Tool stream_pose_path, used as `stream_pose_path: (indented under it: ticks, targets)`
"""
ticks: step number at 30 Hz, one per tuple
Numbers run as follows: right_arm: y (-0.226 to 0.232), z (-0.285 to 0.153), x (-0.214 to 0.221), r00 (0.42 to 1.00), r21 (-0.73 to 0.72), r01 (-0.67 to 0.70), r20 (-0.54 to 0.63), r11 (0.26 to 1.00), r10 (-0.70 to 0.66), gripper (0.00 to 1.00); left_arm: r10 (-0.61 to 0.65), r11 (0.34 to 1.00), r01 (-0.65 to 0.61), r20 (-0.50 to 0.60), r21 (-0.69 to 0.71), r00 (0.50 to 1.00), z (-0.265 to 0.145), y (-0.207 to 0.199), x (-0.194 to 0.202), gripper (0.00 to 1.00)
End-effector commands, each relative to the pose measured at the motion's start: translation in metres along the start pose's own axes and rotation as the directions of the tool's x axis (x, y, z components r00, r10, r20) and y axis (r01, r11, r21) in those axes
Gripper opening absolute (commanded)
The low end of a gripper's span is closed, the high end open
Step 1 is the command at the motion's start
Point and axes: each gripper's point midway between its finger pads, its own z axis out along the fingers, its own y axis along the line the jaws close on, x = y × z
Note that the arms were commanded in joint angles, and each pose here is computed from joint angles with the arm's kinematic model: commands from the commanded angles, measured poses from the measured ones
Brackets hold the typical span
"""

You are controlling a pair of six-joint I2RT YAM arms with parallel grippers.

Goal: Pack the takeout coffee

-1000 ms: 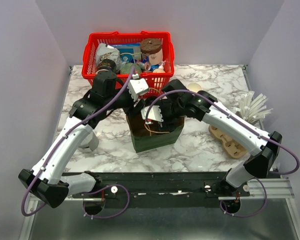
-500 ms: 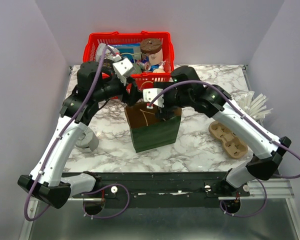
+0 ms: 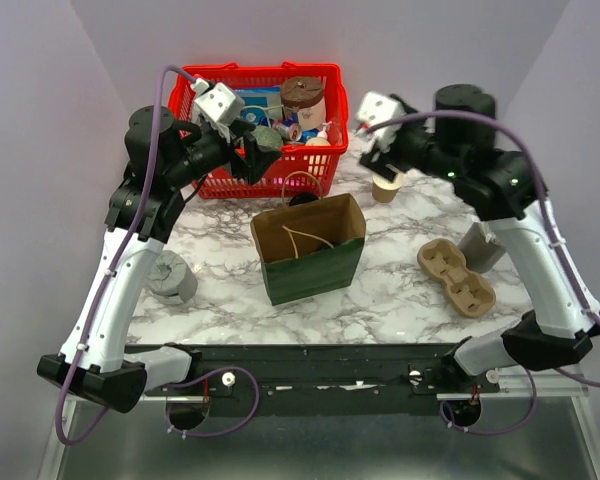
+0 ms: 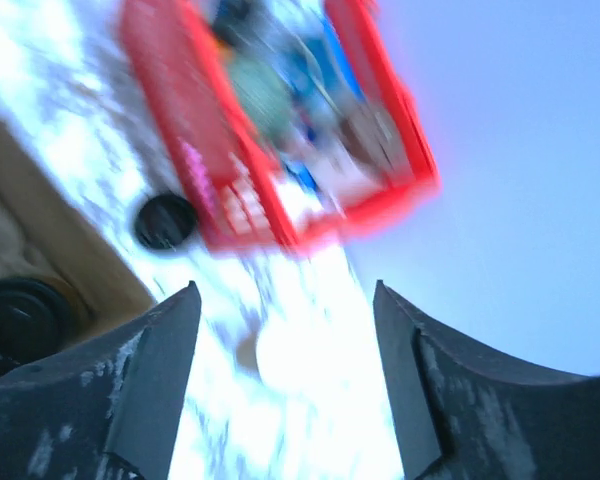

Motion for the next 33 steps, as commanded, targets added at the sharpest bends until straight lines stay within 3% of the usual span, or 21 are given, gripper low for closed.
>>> stream_pose_path:
  ticks: [1,2,4,5,9,12,17,23,33]
  targets:
    - [-0.029,-0.066,0.087,0.916,0.183,-0.287,-0.234,0.94,0.325,0.7,-0.004,1.0,0.003,0.04,0.021,0.999,0.0,-0.003,-0.007,0.84]
    - [-0.033,-0.081,0.124,0.862,0.243,-0.34,-0.305,0.909,0.404,0.68,-0.013,1.0,0.012,0.042,0.021,0.999,0.0,-0.003,-0.007,0.84]
    - [-0.031,-0.102,0.151,0.797,0.302,-0.413,-0.337,0.859,0.501,0.63,-0.023,0.999,0.022,0.049,0.023,0.999,0.001,-0.004,-0.007,0.84]
    - [-0.026,-0.113,0.18,0.733,0.346,-0.45,-0.383,0.823,0.562,0.62,-0.032,0.999,0.03,0.052,0.033,0.998,0.001,-0.006,-0.007,0.84]
    - [-0.002,-0.141,0.227,0.593,0.436,-0.516,-0.44,0.737,0.675,0.59,-0.052,0.997,0.049,0.054,0.057,0.997,0.001,-0.011,-0.003,0.84]
    - [0.009,-0.151,0.243,0.555,0.465,-0.505,-0.471,0.727,0.686,0.53,-0.062,0.996,0.059,0.051,0.061,0.997,0.001,-0.012,0.002,0.84]
    - [0.025,-0.154,0.282,0.448,0.509,-0.475,-0.562,0.718,0.695,0.52,-0.063,0.996,0.06,0.044,0.059,0.997,0.001,-0.012,0.006,0.84]
    - [0.019,-0.153,0.31,0.372,0.538,-0.438,-0.622,0.721,0.69,0.5,-0.065,0.996,0.062,0.042,0.059,0.997,0.0,-0.013,0.008,0.84]
    - [0.014,-0.157,0.335,0.304,0.55,-0.388,-0.681,0.74,0.666,0.46,-0.056,0.997,0.054,0.035,0.052,0.998,-0.001,-0.012,0.012,0.84]
